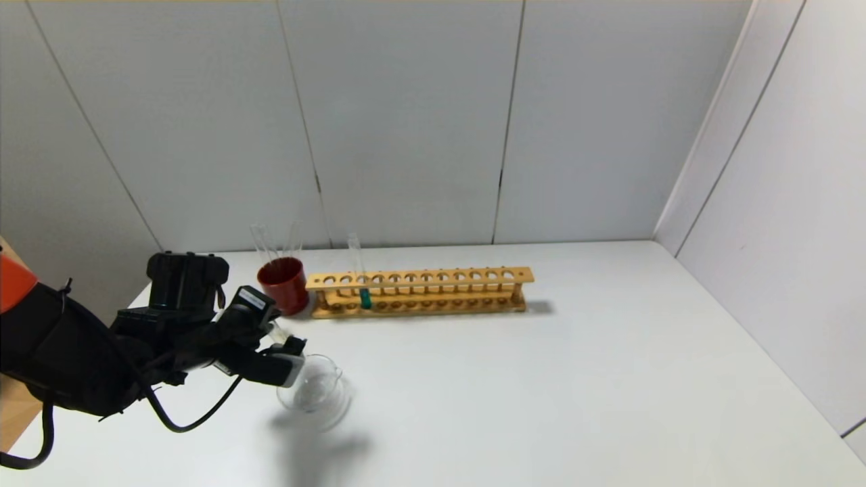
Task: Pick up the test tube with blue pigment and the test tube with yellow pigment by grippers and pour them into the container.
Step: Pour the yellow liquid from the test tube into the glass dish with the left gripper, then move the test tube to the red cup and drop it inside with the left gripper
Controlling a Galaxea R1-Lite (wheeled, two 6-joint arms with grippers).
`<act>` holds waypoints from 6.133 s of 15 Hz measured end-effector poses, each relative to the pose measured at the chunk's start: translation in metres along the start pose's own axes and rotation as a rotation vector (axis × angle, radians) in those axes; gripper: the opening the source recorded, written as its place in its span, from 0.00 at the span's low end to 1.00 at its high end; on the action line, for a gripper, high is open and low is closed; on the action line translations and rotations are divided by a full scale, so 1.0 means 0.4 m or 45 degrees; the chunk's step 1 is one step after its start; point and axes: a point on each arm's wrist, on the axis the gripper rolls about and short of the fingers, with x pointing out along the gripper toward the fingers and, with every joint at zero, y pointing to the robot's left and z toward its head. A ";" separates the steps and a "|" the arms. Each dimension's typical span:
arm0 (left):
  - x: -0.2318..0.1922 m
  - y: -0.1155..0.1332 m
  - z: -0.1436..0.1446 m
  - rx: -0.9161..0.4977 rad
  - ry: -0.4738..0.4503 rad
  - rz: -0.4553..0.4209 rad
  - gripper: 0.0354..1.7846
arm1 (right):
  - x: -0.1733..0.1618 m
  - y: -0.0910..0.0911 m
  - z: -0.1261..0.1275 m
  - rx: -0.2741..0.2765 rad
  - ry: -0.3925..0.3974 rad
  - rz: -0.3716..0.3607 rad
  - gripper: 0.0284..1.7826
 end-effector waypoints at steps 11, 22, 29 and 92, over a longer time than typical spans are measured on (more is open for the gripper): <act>0.000 0.007 0.007 0.148 0.049 0.027 0.16 | 0.000 0.000 0.000 0.000 0.000 0.000 0.98; -0.013 -0.016 0.024 0.236 0.051 0.019 0.16 | 0.000 0.000 0.000 0.000 0.000 -0.001 0.98; -0.010 -0.008 0.029 0.263 0.072 0.042 0.16 | 0.000 0.000 0.000 0.000 0.000 0.000 0.98; -0.190 0.270 -0.029 -2.073 0.013 0.392 0.16 | 0.000 0.000 0.000 0.000 0.000 0.000 0.98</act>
